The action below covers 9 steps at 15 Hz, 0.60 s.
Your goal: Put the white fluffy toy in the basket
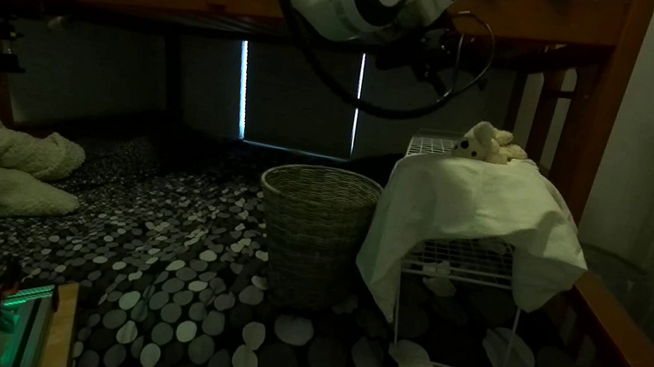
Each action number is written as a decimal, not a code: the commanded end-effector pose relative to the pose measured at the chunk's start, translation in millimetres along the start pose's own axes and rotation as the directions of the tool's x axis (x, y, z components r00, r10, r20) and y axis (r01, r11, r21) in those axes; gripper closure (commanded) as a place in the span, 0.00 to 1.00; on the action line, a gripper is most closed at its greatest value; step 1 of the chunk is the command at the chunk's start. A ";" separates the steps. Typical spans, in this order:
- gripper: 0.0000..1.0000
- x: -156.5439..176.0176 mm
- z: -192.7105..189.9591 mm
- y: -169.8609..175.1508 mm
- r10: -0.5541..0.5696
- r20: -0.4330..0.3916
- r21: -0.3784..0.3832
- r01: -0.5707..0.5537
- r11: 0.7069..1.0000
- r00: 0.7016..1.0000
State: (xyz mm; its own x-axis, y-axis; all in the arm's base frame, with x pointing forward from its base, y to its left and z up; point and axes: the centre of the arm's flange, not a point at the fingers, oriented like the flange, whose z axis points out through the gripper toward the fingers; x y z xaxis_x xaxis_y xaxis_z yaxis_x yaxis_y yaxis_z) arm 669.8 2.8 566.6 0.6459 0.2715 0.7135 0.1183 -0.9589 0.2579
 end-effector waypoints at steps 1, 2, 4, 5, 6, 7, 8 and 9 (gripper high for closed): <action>0.00 -13.8 3.9 35.5 -0.067 0.131 -0.046 0.073 0.996 0.989; 0.00 -19.9 3.5 43.1 -0.065 0.163 -0.056 0.075 0.996 0.985; 0.00 -21.5 3.5 50.1 0.034 0.217 -0.058 -0.022 0.998 0.976; 0.00 -22.6 10.1 45.9 -0.018 0.164 -0.053 0.027 0.998 0.986; 0.00 -22.7 9.6 48.2 -0.013 0.171 -0.056 0.023 0.998 0.985; 0.00 -22.2 9.3 48.1 -0.013 0.169 -0.056 0.023 0.998 0.986; 0.00 -18.2 14.1 39.1 -0.016 0.167 -0.041 0.023 0.999 0.986; 0.00 -18.4 22.8 28.7 -0.023 0.179 -0.032 0.029 0.999 0.984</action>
State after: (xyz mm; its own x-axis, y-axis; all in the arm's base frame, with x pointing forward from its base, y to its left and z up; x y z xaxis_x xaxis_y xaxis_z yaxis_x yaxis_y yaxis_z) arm 669.0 -45.7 556.3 0.7609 0.2712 0.5895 0.0975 -0.9459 0.3093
